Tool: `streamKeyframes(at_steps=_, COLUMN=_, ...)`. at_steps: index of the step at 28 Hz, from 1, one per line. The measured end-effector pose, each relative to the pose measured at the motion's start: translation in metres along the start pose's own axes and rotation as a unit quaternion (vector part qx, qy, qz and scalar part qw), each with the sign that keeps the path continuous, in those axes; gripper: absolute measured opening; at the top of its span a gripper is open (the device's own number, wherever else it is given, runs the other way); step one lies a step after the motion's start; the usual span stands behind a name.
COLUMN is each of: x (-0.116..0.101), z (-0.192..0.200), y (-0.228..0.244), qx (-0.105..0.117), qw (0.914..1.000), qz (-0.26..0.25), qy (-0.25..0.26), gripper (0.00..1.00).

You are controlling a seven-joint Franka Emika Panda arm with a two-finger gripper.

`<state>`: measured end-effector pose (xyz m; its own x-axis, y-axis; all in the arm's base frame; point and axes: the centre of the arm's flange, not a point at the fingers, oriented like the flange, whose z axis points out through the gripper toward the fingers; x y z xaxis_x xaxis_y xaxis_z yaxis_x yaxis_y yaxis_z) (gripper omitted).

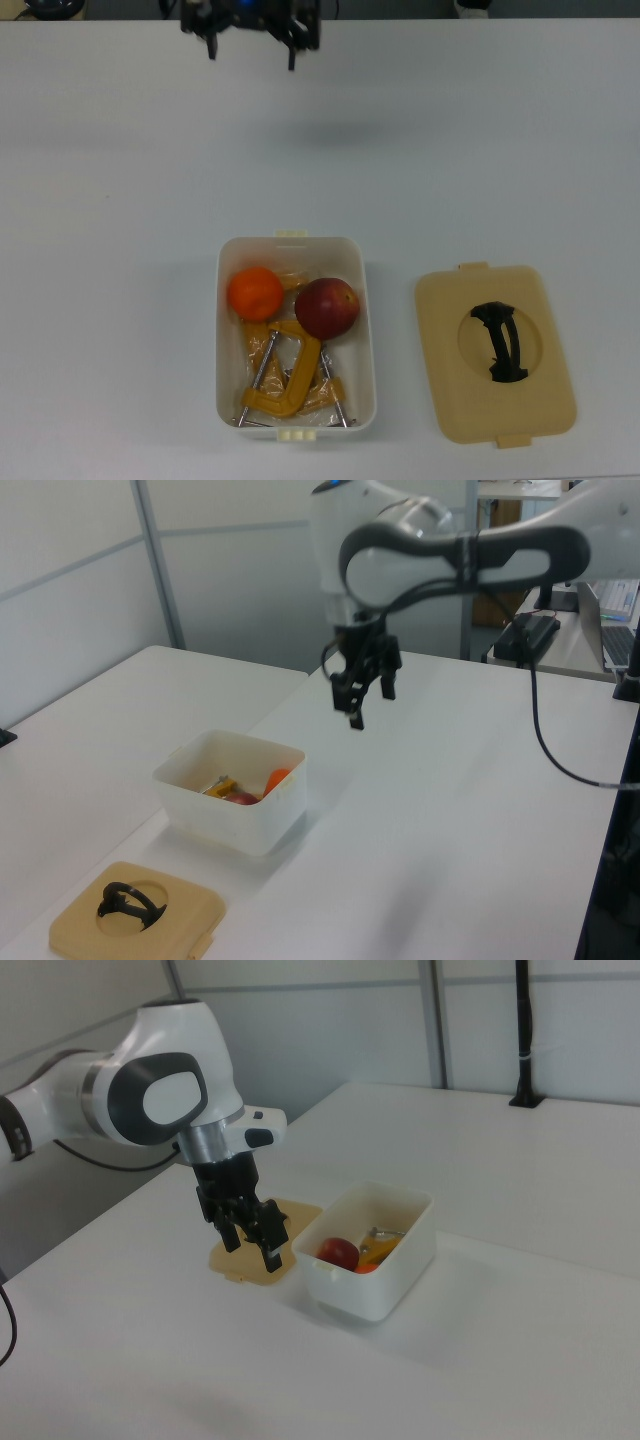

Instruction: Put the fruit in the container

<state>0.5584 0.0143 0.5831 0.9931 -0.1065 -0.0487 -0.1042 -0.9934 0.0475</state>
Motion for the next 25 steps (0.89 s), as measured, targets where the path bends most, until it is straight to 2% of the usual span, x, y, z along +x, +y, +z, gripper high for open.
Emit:
streamKeyframes(at_steps=4, x=-0.013, z=-0.02, y=0.027, qx=0.02, qw=0.9998, qz=0.005, qy=0.003, gripper=1.0)
streamKeyframes(at_steps=10, x=-0.023, z=-0.028, y=0.036, qx=0.02, qw=0.9997, qz=0.01, qy=-0.003, gripper=1.0)
streamKeyframes(at_steps=25, x=-0.023, z=-0.027, y=0.043, qx=0.016, qw=0.9997, qz=0.016, qy=-0.004, gripper=1.0)
